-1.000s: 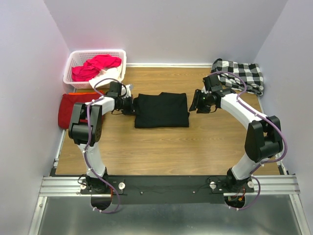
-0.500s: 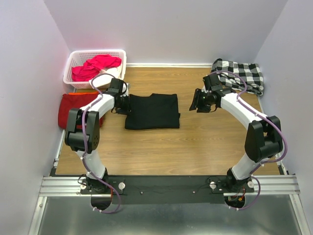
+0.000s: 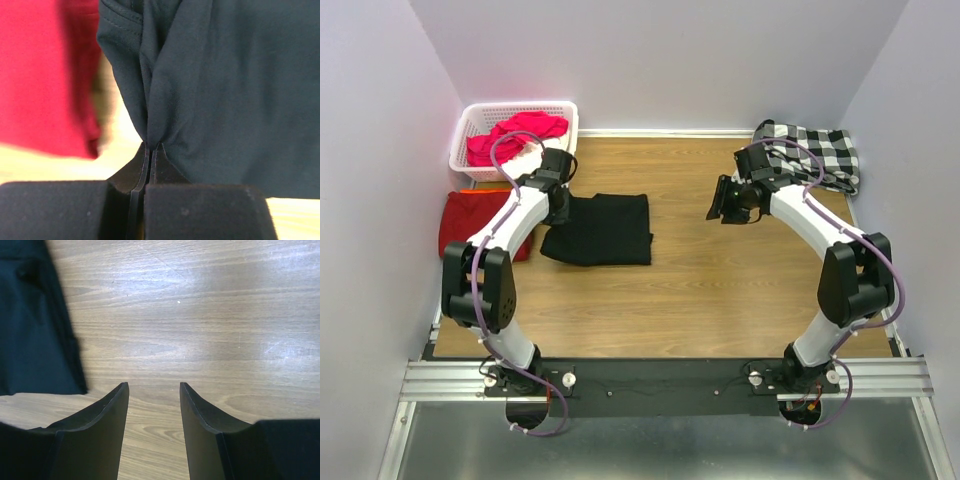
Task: Fold and stack the t-shirts
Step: Put the neatly folded tshirt into the corner of the board with the left arm
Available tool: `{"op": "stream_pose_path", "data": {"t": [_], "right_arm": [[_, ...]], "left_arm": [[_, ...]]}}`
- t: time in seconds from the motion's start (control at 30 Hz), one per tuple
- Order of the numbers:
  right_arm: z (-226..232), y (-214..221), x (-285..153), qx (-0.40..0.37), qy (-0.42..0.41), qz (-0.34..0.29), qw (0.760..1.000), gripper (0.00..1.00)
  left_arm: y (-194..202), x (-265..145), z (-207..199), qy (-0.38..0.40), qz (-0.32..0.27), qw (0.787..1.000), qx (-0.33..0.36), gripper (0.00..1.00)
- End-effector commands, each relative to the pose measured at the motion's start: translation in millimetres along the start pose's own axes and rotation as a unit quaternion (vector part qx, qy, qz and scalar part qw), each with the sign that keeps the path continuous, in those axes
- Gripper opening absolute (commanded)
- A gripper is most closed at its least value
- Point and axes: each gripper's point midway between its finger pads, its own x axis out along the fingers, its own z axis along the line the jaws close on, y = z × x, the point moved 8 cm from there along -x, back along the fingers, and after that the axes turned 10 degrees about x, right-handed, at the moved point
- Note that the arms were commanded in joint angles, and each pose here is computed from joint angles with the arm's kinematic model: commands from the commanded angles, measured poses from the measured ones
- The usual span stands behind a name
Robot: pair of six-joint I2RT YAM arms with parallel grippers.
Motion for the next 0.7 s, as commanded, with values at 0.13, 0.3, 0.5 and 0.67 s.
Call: {"op": "stream_pose_path", "data": {"t": [0.13, 0.3, 0.5, 0.67], "right_arm": [[3.8, -8.0, 6.4, -0.005, -0.005, 0.008, 1.000, 0.54], [3.2, -5.7, 12.7, -0.007, -0.005, 0.019, 1.000, 0.53], [3.8, -4.7, 19.2, -0.008, -0.010, 0.032, 0.999, 0.53], [4.6, -3.4, 22.5, -0.008, -0.016, 0.042, 0.999, 0.53]], "left_arm": [[-13.4, -63.7, 33.8, -0.106, -0.068, 0.991, -0.044, 0.00], [-7.5, -77.0, 39.5, -0.120, -0.074, 0.989, -0.046, 0.00], [-6.4, -95.4, 48.4, -0.146, -0.095, 0.983, -0.059, 0.00], [-5.4, -105.1, 55.6, -0.175, -0.103, 0.977, -0.068, 0.00]]}}
